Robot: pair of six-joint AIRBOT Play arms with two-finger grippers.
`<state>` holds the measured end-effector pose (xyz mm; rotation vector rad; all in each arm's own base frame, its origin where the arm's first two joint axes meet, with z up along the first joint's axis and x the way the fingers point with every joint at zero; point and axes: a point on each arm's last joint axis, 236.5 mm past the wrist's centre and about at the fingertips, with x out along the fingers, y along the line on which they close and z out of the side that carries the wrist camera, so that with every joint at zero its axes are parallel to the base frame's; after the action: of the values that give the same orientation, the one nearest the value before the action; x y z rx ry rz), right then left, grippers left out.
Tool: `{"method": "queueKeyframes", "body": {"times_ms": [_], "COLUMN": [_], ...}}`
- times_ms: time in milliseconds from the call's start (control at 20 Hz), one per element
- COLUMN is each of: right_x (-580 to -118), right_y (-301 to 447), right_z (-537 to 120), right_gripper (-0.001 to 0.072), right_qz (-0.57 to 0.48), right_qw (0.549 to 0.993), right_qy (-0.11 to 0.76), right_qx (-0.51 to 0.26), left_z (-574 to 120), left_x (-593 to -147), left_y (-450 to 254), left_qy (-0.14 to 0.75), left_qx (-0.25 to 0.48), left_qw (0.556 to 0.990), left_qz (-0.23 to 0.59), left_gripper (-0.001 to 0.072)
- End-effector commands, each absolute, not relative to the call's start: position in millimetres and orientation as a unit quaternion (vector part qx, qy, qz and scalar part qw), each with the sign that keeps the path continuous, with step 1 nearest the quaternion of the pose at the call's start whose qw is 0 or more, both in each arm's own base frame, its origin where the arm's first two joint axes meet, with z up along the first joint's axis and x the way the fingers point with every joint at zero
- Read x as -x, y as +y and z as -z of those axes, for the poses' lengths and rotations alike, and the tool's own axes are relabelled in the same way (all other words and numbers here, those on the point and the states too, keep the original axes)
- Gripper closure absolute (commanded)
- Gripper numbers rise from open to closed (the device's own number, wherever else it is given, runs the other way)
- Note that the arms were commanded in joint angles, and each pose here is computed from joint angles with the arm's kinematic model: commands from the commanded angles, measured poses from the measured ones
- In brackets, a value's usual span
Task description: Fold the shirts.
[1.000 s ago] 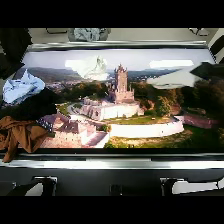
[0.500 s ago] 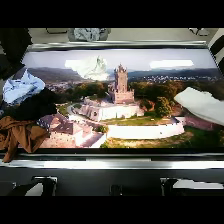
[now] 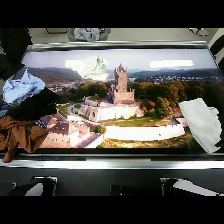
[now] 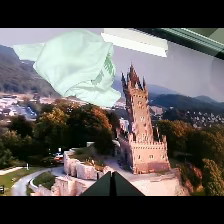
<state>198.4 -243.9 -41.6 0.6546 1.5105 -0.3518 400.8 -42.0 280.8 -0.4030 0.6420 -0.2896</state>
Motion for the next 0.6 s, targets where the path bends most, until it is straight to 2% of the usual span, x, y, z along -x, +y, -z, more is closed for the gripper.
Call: {"method": "queueKeyframes", "body": {"times_ms": [0,350,400,450,500,550], "right_x": [-168,-137,-136,-135,-135,-140], "right_y": [-226,-206,-207,-212,-221,-239], "right_z": [59,76,75,71,55,31], "right_gripper": [0.0659,0.0658,0.0542,0.0235,0.0025,0.0020], "right_qz": [0.184,0.190,0.190,0.194,0.188,0.190], "right_qw": [0.641,0.613,0.611,0.610,0.614,0.627], "right_qy": [0.685,0.713,0.715,0.717,0.723,0.721], "right_qx": [-0.293,-0.284,-0.282,-0.274,-0.256,-0.225], "left_z": [-281,-281,-281,-282,-285,-290], "left_x": [-401,-400,-400,-400,-401,-402], "left_y": [-42,-46,-47,-50,-52,-53], "left_qy": [0.313,0.313,0.313,0.312,0.307,0.299], "left_qx": [0.196,0.195,0.195,0.195,0.197,0.198], "left_qw": [0.919,0.918,0.918,0.918,0.918,0.920], "left_qz": [0.141,0.145,0.147,0.151,0.154,0.156], "left_gripper": [0.0678,0.0677,0.0678,0.0678,0.0678,0.0678]}}
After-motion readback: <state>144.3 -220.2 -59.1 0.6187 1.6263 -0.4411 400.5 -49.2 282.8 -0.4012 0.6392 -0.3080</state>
